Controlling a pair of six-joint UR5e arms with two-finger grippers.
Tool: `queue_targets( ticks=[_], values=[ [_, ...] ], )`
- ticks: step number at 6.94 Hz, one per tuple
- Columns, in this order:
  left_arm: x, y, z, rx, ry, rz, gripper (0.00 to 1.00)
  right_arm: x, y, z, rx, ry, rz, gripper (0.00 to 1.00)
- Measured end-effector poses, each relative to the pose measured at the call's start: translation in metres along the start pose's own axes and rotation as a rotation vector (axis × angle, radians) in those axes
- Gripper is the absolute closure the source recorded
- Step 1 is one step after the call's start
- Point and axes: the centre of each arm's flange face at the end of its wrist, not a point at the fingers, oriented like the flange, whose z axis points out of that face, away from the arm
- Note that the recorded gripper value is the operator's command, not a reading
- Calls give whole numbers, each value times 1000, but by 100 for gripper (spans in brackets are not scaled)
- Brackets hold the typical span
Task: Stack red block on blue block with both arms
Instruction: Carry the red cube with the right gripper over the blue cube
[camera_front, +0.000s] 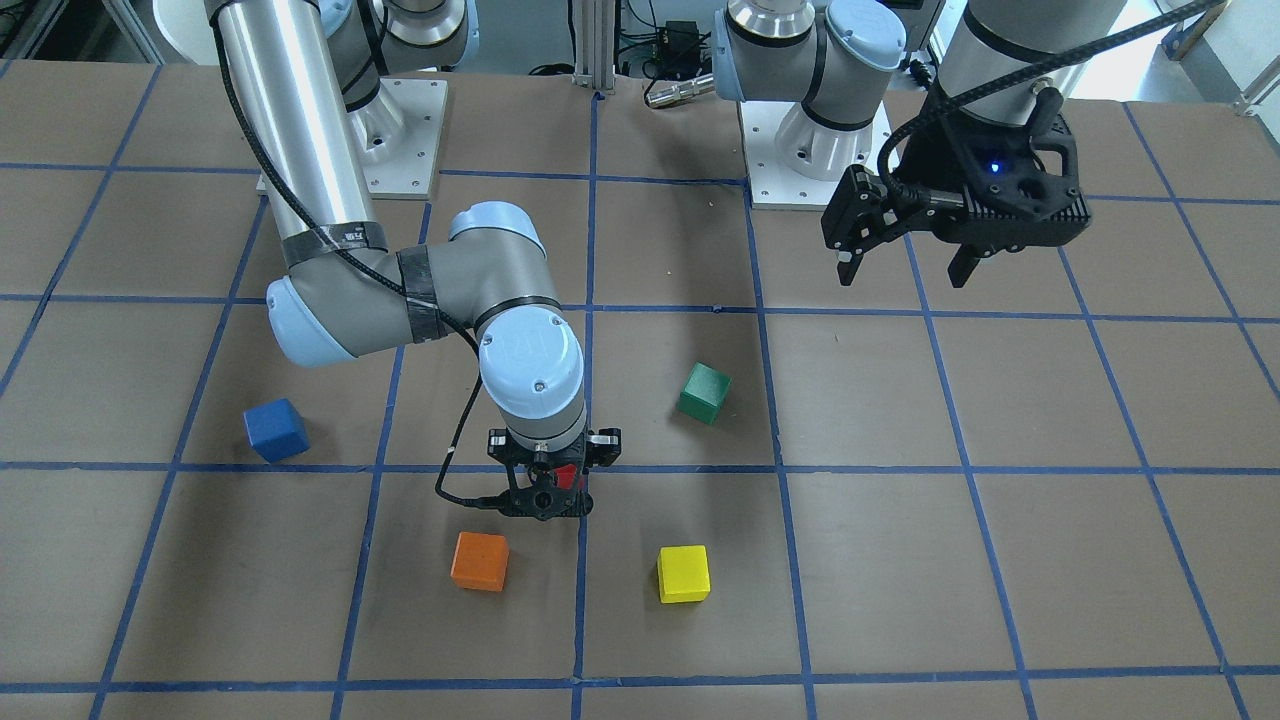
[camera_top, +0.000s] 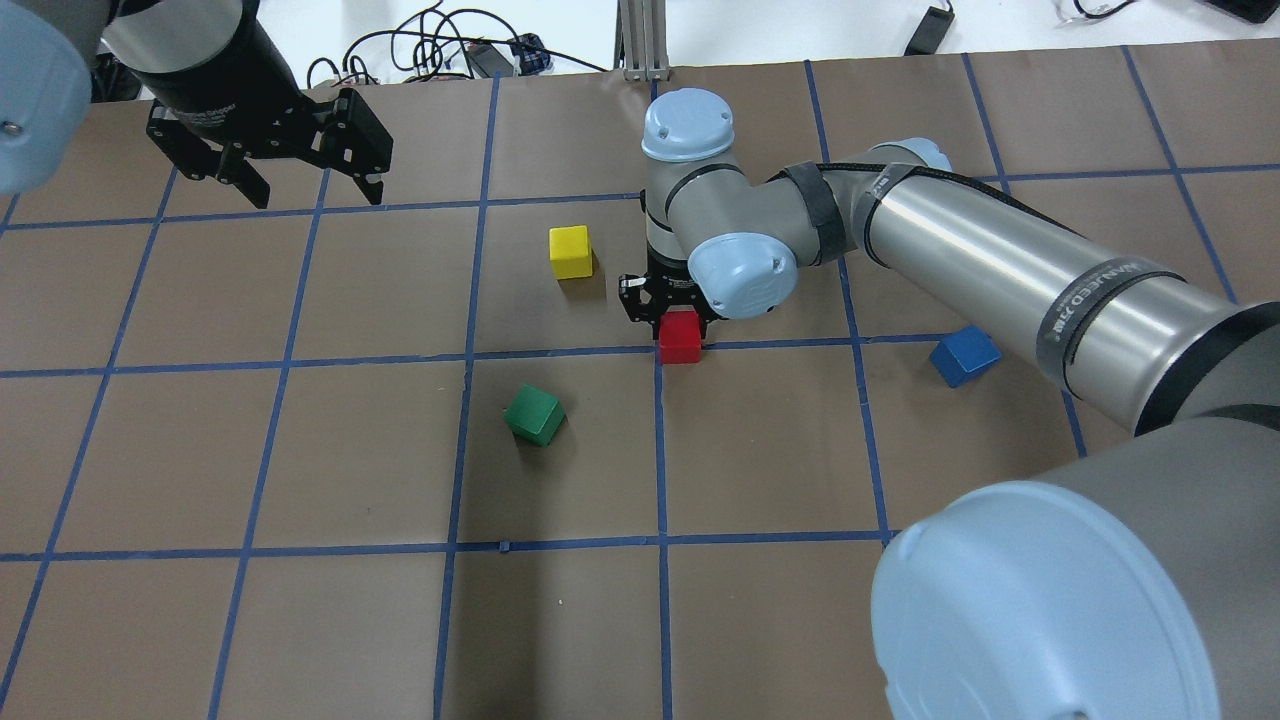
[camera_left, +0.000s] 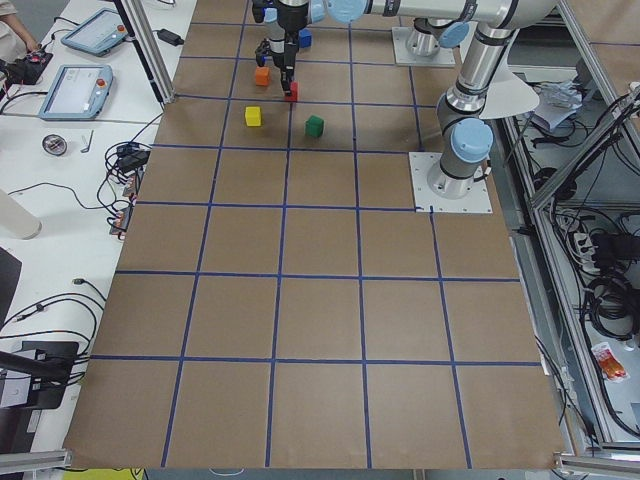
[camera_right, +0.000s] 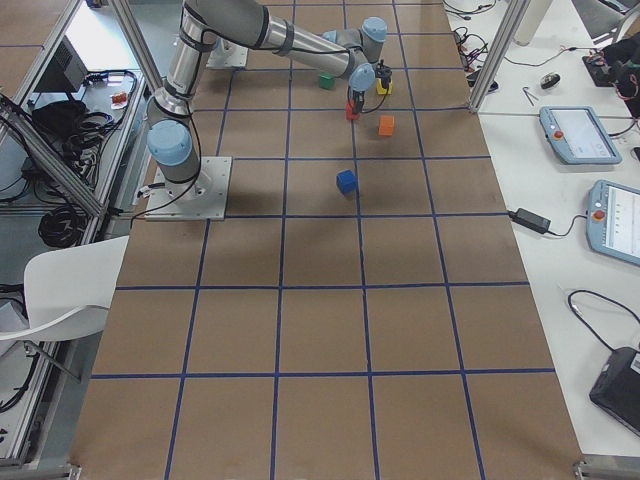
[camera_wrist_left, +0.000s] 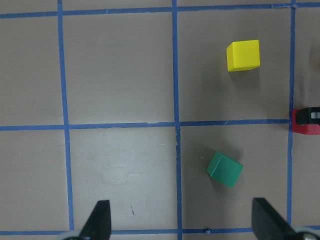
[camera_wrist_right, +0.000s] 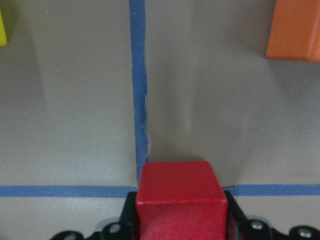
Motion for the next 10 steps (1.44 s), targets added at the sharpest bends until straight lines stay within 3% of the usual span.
queue_targets(
  ticks=[3, 6, 8, 10],
  values=[
    [0, 1, 0, 1, 0, -1, 0, 30, 2, -65, 45, -11, 37, 100],
    [1, 2, 1, -2, 1, 1, 0, 123, -2, -133, 67, -24, 148, 100],
    [1, 4, 0, -1, 3, 1, 0, 181, -2, -144, 25, -19, 162, 100],
    [1, 2, 1, -3, 2, 0, 0, 241, 1, -131, -18, -20, 99, 100]
  ],
)
